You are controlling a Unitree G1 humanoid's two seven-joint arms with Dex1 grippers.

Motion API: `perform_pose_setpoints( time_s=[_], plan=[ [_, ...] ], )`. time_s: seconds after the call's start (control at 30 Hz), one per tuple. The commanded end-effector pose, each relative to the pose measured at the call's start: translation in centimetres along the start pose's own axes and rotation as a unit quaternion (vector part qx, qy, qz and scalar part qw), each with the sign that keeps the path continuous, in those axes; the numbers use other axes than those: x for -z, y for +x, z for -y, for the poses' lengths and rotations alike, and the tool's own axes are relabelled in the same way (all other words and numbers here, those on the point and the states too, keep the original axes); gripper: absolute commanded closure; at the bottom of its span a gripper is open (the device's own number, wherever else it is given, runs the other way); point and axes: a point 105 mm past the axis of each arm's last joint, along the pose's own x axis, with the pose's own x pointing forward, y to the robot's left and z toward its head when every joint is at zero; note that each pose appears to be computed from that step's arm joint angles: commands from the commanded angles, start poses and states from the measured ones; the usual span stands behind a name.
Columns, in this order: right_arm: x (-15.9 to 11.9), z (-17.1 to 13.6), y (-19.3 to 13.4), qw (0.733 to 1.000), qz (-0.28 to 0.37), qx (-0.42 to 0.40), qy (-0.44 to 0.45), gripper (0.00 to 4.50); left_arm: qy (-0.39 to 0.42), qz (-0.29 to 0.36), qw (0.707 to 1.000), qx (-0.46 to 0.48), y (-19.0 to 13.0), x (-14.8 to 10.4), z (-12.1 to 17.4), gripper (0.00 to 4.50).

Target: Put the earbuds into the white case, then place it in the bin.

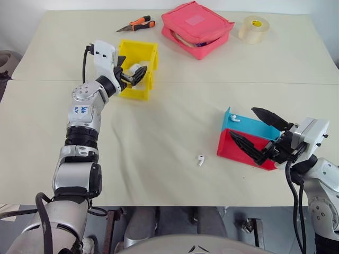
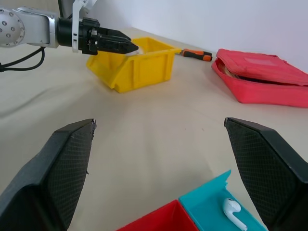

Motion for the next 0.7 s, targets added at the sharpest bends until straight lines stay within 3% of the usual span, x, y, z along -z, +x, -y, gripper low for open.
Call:
perform_pose_setpoints(
  time_s=[0.03,0.17,0.4,0.5,0.7],
  plan=[
    [-1.1,-0.3,-0.3,1.0,0.012,-0.007,-0.018,0.0,0.04,0.05,0.997,0.047,-1.6,-2.7,0.4,0.03],
    [-0.9,-0.1,-1.1,0.999,-0.008,-0.023,-0.024,0.0,0.086,0.044,0.985,0.143,-5.0,-2.2,1.4,0.03],
    [-1.4,0.9,-2.0,0.996,-0.028,-0.054,-0.065,0.0,0.134,-0.038,0.955,0.262,-11.3,1.8,3.0,0.03],
    [-0.4,0.5,-2.4,0.991,-0.063,-0.096,-0.062,0.0,0.195,-0.062,0.945,0.255,-12.0,3.3,3.2,0.03],
    [0.5,0.7,-2.7,0.985,-0.089,-0.137,-0.061,0.0,0.183,-0.034,0.944,0.273,-11.6,3.5,4.9,0.03]
  ],
)
